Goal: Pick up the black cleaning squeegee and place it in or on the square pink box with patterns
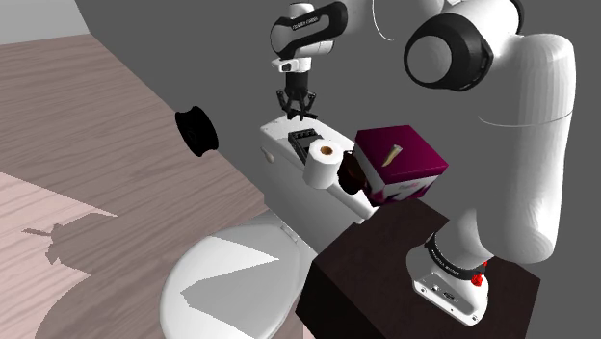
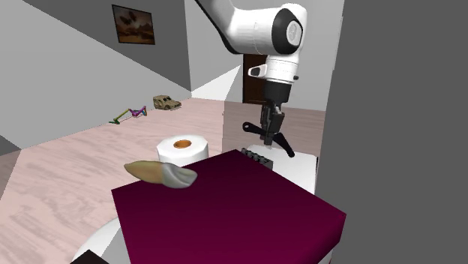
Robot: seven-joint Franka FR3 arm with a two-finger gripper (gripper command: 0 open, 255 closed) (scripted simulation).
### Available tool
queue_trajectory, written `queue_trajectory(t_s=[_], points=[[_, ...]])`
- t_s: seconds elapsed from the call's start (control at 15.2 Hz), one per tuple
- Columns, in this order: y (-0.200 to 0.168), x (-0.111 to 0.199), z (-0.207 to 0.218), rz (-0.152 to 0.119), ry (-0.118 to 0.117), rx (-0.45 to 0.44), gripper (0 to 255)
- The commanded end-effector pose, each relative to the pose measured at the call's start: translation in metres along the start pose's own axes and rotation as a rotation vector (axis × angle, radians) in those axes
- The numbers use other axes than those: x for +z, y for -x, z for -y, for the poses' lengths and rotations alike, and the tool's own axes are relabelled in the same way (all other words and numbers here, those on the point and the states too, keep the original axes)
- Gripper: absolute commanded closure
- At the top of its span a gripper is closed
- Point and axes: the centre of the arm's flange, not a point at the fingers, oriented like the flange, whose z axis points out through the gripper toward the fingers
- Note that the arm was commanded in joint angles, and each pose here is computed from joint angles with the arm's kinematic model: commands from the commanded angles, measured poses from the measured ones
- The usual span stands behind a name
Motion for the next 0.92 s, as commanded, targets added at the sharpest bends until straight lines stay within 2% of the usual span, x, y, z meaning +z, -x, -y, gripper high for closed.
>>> queue_trajectory(t_s=[0.0, 0.86], points=[[-0.002, -0.011, 0.001, 0.0, 0.0, 0.0, 255], [-0.014, -0.078, 0.008, 0.0, 0.0, 0.0, 255]])
